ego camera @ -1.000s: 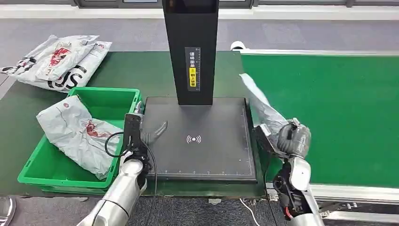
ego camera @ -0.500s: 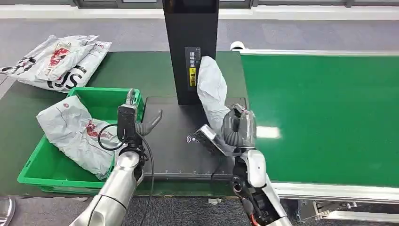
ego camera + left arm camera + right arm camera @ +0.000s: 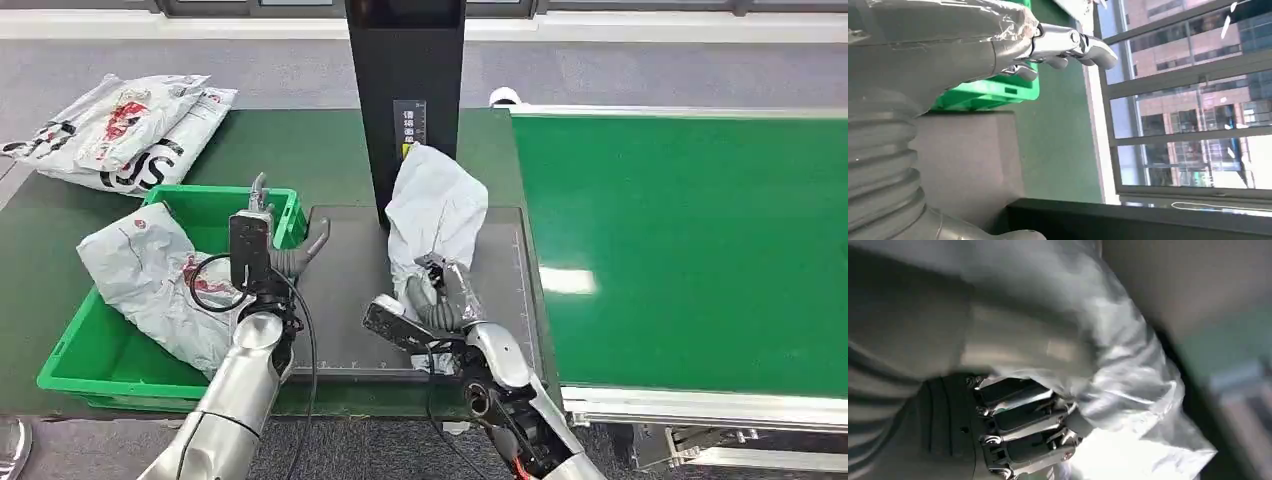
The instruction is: Moved the parcel from conveyor to table for the left to box.
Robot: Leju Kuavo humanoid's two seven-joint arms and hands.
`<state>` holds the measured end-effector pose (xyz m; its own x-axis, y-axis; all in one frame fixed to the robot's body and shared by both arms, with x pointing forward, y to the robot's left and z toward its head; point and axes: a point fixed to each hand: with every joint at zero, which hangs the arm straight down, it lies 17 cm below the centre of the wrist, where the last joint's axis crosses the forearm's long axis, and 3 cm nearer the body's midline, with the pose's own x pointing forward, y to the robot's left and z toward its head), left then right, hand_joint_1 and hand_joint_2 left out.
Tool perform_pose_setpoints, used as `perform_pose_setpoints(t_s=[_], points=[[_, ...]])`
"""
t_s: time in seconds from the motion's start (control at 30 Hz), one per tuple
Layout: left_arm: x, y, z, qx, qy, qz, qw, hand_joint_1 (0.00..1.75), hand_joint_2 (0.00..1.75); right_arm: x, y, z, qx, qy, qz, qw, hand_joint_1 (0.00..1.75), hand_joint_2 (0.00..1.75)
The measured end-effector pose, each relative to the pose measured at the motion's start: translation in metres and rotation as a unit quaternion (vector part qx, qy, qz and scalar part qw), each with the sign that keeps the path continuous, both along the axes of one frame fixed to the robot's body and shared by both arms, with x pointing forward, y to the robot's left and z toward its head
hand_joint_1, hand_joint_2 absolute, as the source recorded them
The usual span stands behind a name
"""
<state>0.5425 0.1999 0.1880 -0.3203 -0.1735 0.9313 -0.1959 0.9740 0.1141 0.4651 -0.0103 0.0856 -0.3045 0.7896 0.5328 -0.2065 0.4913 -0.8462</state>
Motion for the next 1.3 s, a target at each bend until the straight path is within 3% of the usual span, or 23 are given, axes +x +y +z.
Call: perform_pose_setpoints(t_s=[0.1,0.23,0.37,0.53,0.63,0.77,0.97,1.1,1.3], points=[[-0.002,0.006,0.009,-0.004,-0.016,0.009,1.000,0.00,1.75,-0.010,0.013,-0.023,0.004,0.034,0.039,0.999,0.00,1.75],[-0.015,0.023,0.013,-0.020,-0.038,0.032,0.999,0.00,1.75,-0.013,0.019,-0.021,0.048,0.031,0.059,0.997,0.00,1.75],[-0.028,0.035,0.017,-0.026,-0.054,0.044,0.997,0.00,1.75,-0.009,0.017,-0.001,0.108,0.014,0.065,0.992,0.00,1.75],[-0.035,0.035,0.022,-0.013,-0.065,0.043,0.997,0.00,1.75,-0.008,0.007,0.049,0.230,-0.034,0.066,0.970,0.00,1.75],[-0.030,0.021,0.012,0.017,-0.036,0.019,0.999,0.00,1.75,-0.002,-0.014,0.079,0.312,-0.059,0.038,0.947,0.00,1.75],[-0.026,0.005,0.000,0.035,-0.017,-0.002,0.999,0.00,1.75,0.005,-0.034,0.099,0.349,-0.081,0.016,0.934,0.00,1.75],[-0.021,-0.051,-0.046,0.132,0.054,-0.082,0.986,0.00,1.75,0.016,-0.069,0.112,0.417,-0.099,-0.029,0.903,0.00,1.75],[-0.024,-0.075,-0.072,0.173,0.086,-0.115,0.974,0.00,1.75,0.021,-0.080,0.115,0.425,-0.107,-0.045,0.898,0.00,1.75],[-0.035,-0.117,-0.119,0.279,0.145,-0.191,0.930,0.00,1.75,0.031,-0.089,0.123,0.429,-0.112,-0.054,0.894,0.00,1.75]])
